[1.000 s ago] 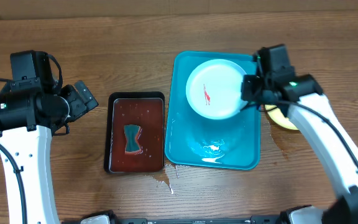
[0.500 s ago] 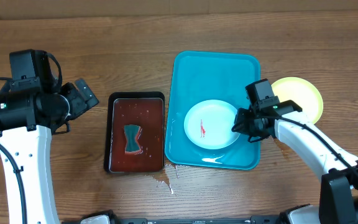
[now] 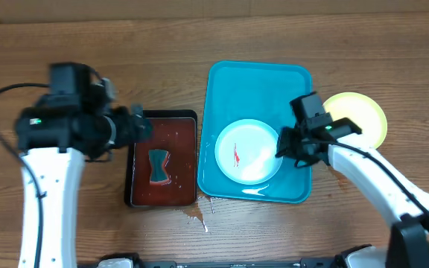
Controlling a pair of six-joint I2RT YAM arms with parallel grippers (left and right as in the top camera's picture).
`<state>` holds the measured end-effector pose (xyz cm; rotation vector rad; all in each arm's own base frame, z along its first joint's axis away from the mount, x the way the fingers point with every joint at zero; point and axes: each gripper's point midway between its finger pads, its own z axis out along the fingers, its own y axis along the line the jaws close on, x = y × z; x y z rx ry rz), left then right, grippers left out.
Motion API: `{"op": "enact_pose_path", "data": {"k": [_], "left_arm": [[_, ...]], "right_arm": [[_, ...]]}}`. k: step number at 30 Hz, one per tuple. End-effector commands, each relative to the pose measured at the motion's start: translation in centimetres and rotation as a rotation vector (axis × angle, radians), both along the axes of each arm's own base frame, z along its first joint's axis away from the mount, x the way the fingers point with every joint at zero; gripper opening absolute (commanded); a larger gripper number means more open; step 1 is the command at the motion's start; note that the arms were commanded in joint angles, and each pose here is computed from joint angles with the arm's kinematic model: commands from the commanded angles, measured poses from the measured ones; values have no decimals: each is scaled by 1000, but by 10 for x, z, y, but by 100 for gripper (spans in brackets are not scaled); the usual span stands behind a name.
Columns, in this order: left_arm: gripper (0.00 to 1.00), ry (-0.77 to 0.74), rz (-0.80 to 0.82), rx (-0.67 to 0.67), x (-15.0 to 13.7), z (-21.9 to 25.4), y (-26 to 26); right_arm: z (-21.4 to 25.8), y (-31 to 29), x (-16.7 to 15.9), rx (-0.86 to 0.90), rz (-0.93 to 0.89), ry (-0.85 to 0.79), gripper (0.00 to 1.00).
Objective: Clean dirty plates on tray and stack at the side
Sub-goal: 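Grasp the white plate with the right gripper and pull it toward tray center, then grasp the sponge with the left gripper and lift it from the black tray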
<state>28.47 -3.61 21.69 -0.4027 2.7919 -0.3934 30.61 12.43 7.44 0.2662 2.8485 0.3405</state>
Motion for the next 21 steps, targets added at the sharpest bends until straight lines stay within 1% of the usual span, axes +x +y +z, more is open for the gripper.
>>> {"op": "enact_pose_path", "data": {"k": [1, 2, 3, 4, 5, 6, 8, 10, 14, 15, 17, 18, 19, 21], "left_arm": [[84, 79, -119, 18, -12, -42, -21], [84, 95, -138, 40, -13, -56, -24], [84, 110, -148, 91, -13, -73, -22], [83, 126, -137, 136, -13, -86, -18], [83, 152, -93, 190, -14, -101, -11], [83, 180, -43, 224, -15, -114, -5], [81, 228, -19, 221, -17, -137, -5], [70, 275, -28, 202, -17, -157, -10], [40, 336, -33, 209, -10, -188, -11], [35, 352, -34, 212, -10, -195, -11], [30, 384, -38, 209, -10, -208, -12], [19, 402, -47, 199, -12, -214, -14], [4, 424, -55, 180, -14, -219, -18], [4, 441, -57, 164, -16, -224, -21]], "right_arm": [[56, 1, 23, -15, 99, -196, 50], [62, 1, 24, -11, 101, -213, 48], [66, 1, 23, -8, 100, -224, 43], [67, 1, 22, -8, 100, -225, 38], [67, 1, 21, -7, 101, -220, 34], [66, 1, 19, -2, 104, -211, 33], [63, 2, 14, 6, 112, -184, 33], [60, 3, 9, 8, 116, -161, 33], [58, 1, 5, 2, 116, -144, 29], [58, 1, 4, 2, 116, -142, 30], [57, 0, 3, 0, 116, -136, 29], [57, 0, 2, -1, 116, -132, 28], [56, 0, 1, -2, 116, -128, 28], [55, -1, 0, -5, 116, -119, 28]]}}
